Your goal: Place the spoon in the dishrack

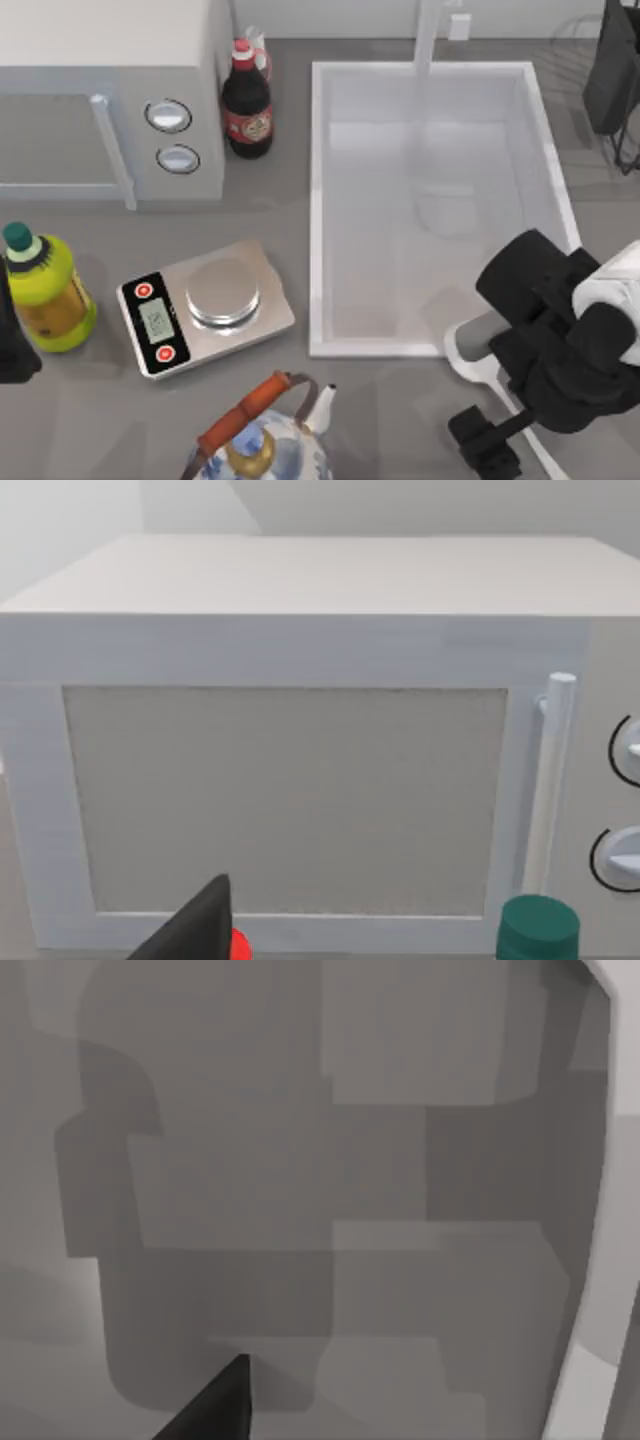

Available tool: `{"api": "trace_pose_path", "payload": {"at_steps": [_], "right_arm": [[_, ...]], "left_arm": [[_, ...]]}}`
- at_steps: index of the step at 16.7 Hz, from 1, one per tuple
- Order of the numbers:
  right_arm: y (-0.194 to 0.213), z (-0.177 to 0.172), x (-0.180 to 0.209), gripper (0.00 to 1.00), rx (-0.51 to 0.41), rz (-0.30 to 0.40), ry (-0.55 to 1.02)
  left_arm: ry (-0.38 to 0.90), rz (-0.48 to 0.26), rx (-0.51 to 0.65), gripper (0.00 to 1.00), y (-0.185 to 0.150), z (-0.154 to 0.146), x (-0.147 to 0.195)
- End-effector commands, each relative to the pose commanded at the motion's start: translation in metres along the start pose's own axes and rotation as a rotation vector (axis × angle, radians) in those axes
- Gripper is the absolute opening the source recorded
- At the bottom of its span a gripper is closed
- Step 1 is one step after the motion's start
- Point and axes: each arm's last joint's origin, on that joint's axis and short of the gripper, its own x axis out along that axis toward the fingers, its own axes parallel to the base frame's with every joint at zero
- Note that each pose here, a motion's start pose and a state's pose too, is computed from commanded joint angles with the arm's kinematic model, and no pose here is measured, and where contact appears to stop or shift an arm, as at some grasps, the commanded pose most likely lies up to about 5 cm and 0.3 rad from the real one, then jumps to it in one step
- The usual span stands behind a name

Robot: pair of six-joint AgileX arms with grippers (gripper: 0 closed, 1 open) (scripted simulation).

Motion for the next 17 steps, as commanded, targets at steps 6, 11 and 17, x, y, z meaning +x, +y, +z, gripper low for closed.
{"api": "trace_pose_path", "payload": {"at_steps": [6, 11, 17], "right_arm": [[0.0000, 0.0000, 0.0000, 0.40, 0.000, 0.000, 0.000], [0.0000, 0.0000, 0.0000, 0.02, 0.000, 0.000, 0.000], [0.0000, 0.0000, 0.0000, 0.00, 0.000, 0.000, 0.000]], "left_arm": [[0.000, 0.000, 0.000, 1.00, 0.0000, 0.0000, 0.0000], [0.000, 0.000, 0.000, 1.00, 0.0000, 0.0000, 0.0000], [0.000, 0.000, 0.000, 1.00, 0.0000, 0.0000, 0.0000]]}}
